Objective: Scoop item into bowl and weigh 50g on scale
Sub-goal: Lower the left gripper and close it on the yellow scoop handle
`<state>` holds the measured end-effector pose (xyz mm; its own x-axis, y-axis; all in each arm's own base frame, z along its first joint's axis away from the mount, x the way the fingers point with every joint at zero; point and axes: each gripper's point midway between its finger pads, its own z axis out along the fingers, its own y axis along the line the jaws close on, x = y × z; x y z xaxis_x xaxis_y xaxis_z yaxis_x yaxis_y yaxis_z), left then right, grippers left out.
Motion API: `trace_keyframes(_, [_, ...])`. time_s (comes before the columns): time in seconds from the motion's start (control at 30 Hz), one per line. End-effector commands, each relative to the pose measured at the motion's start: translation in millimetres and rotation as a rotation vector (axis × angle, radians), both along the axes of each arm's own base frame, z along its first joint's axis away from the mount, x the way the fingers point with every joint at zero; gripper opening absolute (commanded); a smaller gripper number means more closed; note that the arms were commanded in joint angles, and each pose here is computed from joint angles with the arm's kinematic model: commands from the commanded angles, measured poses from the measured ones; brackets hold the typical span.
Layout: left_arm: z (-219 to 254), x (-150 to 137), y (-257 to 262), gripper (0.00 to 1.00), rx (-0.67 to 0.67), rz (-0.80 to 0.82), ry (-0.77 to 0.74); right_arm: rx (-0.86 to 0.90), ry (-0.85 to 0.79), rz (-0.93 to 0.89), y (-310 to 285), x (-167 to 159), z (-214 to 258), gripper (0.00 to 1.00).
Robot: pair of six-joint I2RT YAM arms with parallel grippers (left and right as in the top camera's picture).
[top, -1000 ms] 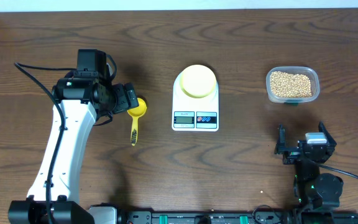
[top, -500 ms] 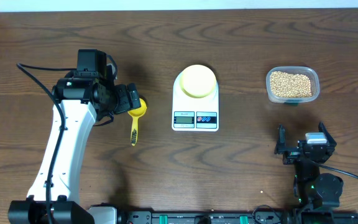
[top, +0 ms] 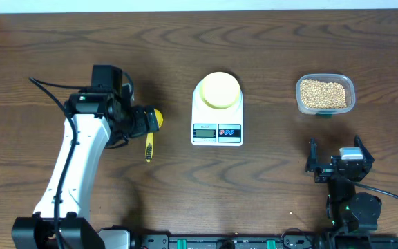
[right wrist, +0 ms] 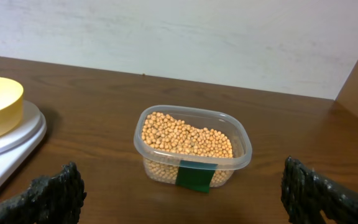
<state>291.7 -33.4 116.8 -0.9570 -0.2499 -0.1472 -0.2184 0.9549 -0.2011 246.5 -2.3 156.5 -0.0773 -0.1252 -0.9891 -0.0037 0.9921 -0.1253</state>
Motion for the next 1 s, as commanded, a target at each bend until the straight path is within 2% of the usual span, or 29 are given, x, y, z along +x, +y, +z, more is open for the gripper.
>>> trace_keyframes(0.0, [-17, -4, 6, 0.98, 0.040, -0.005, 0.030, -0.001, 0.006, 0.011, 3, 0, -2, 0.99])
trace_keyframes(0.1, [-29, -3, 13, 1.00, 0.080, 0.002, 0.036, -0.001, 0.006, 0.011, 3, 0, -2, 0.99])
trace_keyframes(0.17, [-40, -5, 13, 0.96, 0.078, 0.002, 0.045, -0.001, 0.006, 0.011, 3, 0, -2, 0.99])
trace_keyframes(0.43, [-60, -8, 13, 0.96, 0.079, 0.000, 0.095, -0.001, 0.006, 0.011, 3, 0, -2, 0.99])
trace_keyframes(0.5, [-60, -7, 12, 0.89, 0.072, -0.001, 0.092, -0.001, 0.006, 0.011, 3, 0, -2, 0.99])
trace_keyframes(0.63, [-65, -6, 12, 0.88, 0.074, -0.002, 0.097, -0.002, 0.006, 0.011, 3, 0, -2, 0.99])
trace_keyframes(0.9, [-81, -5, 11, 0.87, 0.084, -0.104, 0.067, -0.002, 0.006, 0.011, 3, 0, -2, 0.99])
trace_keyframes(0.97, [-84, -8, 4, 0.87, 0.047, -0.137, 0.065, -0.001, 0.006, 0.011, 3, 0, -2, 0.99])
